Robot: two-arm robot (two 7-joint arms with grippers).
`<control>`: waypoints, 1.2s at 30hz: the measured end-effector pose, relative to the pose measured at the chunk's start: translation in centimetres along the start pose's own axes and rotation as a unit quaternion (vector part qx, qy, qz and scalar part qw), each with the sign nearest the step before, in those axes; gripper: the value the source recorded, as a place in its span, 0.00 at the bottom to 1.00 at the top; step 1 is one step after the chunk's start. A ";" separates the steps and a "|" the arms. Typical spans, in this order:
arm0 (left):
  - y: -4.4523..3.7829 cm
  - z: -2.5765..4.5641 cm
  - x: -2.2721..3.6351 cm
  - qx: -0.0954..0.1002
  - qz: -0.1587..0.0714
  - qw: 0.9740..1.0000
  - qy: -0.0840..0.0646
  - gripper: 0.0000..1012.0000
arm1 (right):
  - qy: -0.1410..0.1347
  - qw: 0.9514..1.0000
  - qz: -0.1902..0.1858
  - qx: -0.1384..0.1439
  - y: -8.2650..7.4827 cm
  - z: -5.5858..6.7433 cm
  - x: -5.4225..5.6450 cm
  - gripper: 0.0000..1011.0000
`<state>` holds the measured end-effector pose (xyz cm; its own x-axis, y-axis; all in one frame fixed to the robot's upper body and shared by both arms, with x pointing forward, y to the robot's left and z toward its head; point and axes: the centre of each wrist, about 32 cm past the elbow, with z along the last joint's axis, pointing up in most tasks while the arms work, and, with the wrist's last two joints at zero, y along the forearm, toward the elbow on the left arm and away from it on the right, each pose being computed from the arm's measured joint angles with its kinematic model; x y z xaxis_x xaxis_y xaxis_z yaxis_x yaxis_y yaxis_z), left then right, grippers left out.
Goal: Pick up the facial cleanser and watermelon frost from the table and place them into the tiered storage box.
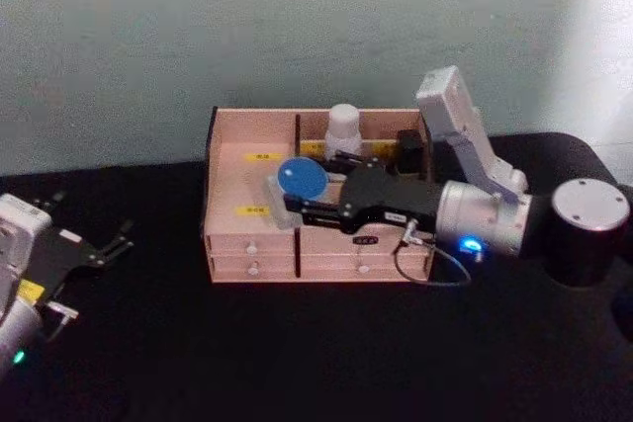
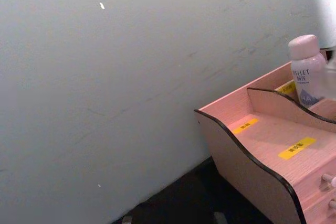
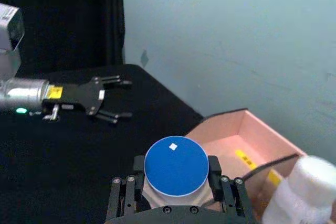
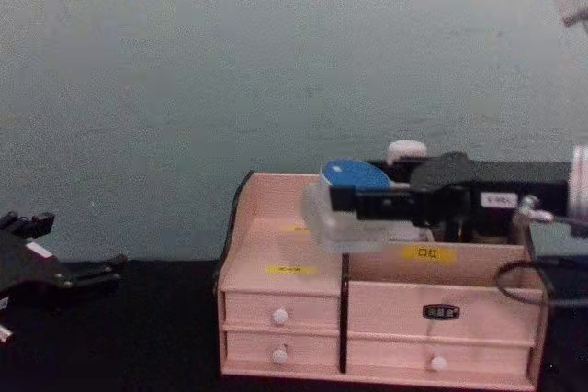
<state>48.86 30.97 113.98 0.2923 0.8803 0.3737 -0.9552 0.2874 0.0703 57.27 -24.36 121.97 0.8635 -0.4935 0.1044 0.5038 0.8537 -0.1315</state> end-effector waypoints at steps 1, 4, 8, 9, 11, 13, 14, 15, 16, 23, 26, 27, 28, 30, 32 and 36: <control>0.00 0.00 0.00 0.000 0.000 1.000 0.000 0.99 | 0.000 1.000 -0.001 0.001 0.5 0.2 0.3 0.71; 0.00 0.00 0.00 0.000 0.000 1.000 0.000 0.99 | 0.001 1.000 -0.002 0.002 1.1 0.4 0.6 0.71; 0.00 0.00 0.00 0.000 0.000 1.000 0.000 0.99 | 0.003 1.000 -0.004 -0.001 2.5 0.7 1.2 0.71; 0.00 0.00 0.00 0.000 0.000 1.000 0.000 0.99 | 0.004 1.000 -0.004 -0.003 2.7 0.7 1.3 0.71; 0.00 0.00 0.00 0.000 0.000 1.000 0.000 0.99 | 0.005 1.000 -0.005 -0.005 3.1 0.7 1.5 0.71; 0.00 0.00 0.00 0.000 0.000 1.000 0.000 0.99 | 0.007 1.000 -0.005 -0.010 3.7 0.7 1.7 0.71; 0.00 0.00 0.00 0.000 0.000 1.000 0.000 0.99 | 0.008 1.000 -0.005 -0.011 3.9 0.7 1.7 0.71; 0.00 0.00 0.00 0.000 0.000 1.000 0.000 0.99 | 0.010 1.000 -0.006 -0.015 4.3 0.7 1.9 0.71; 0.00 0.00 0.00 0.000 0.000 1.000 0.000 0.99 | 0.010 1.000 -0.006 -0.016 4.4 0.6 1.9 0.71; 0.00 0.00 0.00 0.000 0.000 1.000 0.000 0.99 | 0.019 0.999 -0.005 -0.030 5.9 0.3 2.3 0.71; 0.00 0.00 0.00 0.000 0.000 1.000 0.000 0.99 | 0.024 0.999 -0.005 -0.034 6.5 0.1 2.5 0.71; 0.00 0.00 0.00 0.000 0.000 1.000 0.000 0.99 | 0.025 0.999 -0.005 -0.035 6.6 0.1 2.5 0.71; 0.00 0.00 0.00 0.000 0.000 1.000 0.000 0.99 | 0.027 0.999 -0.005 -0.038 6.8 0.1 2.5 0.71; 0.00 0.00 0.00 0.000 0.000 1.000 0.000 0.99 | 0.028 0.999 -0.005 -0.041 7.0 0.0 2.6 0.71; 0.00 0.00 0.00 0.000 0.000 1.000 0.000 0.99 | 0.031 0.998 -0.006 -0.046 7.4 -0.1 2.6 0.71; 0.00 0.00 0.00 0.000 0.000 1.000 0.000 0.99 | 0.034 0.998 -0.008 -0.053 7.8 -0.2 2.7 0.71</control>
<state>48.86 30.97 113.98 0.2923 0.8803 0.3737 -0.9552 0.2873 0.0703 63.56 -19.08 121.01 0.8529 -0.5204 0.0409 0.5145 0.8248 -0.2344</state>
